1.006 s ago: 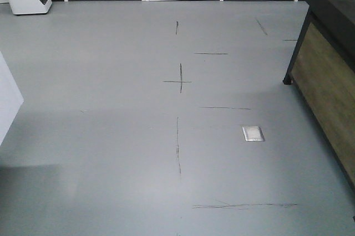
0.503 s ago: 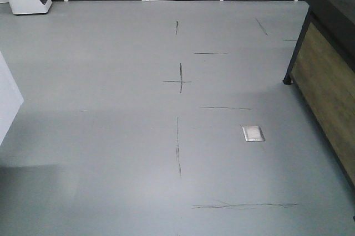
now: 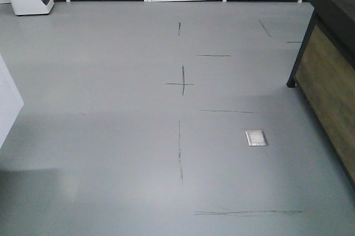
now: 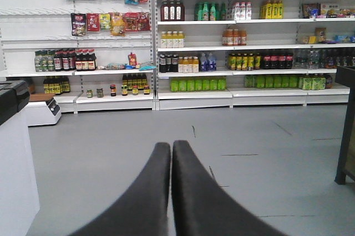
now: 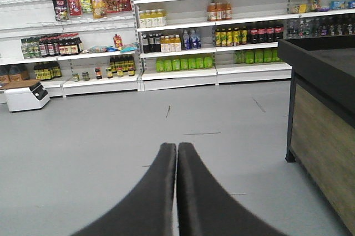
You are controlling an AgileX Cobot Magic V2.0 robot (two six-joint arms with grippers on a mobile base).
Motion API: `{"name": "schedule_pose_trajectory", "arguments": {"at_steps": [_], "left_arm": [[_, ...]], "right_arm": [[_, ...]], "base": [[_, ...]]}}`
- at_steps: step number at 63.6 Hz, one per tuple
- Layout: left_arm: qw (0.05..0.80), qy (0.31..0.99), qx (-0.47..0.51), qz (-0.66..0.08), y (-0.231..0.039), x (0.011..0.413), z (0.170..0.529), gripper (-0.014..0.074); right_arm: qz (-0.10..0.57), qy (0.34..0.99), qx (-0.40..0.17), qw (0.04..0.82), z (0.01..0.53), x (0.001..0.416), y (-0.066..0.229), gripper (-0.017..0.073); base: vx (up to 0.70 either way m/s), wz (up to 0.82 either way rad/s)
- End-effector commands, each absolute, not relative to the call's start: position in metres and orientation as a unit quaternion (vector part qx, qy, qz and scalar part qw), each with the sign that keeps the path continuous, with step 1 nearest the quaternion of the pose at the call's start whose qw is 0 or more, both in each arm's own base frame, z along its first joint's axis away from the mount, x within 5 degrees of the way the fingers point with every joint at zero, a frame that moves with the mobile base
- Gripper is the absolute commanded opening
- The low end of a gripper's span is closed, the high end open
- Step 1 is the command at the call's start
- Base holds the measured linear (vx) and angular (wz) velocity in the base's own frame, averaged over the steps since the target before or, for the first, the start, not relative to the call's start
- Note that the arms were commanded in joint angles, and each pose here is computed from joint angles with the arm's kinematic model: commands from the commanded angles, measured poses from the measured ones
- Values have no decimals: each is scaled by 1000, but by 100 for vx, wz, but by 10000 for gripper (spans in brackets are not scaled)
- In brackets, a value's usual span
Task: Pick three apples into basket with both arms
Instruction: 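Drive the base forward across the floor toward the fruit tables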
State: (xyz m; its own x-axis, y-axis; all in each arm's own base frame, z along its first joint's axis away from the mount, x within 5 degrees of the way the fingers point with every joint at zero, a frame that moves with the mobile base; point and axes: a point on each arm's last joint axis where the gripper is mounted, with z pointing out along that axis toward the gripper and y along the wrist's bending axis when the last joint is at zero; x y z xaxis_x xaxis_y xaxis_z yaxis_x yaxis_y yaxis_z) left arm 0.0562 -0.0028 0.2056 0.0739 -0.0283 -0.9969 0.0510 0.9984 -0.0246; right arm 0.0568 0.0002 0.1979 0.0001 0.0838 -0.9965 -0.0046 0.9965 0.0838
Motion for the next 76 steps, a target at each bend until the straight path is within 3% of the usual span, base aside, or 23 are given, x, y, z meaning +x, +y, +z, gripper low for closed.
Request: {"name": "schedule_pose_trajectory", "arguments": {"at_steps": [1,76], "left_arm": [[753,657,5,-34,-3,55,205,-6],[753,657,5,-34,-3,55,205,-6]], "right_arm": [[27,681,25,731,200,56,0,-9],[27,681,25,731,200,56,0,-9]], "base": [[12,-2],[10,4]]}}
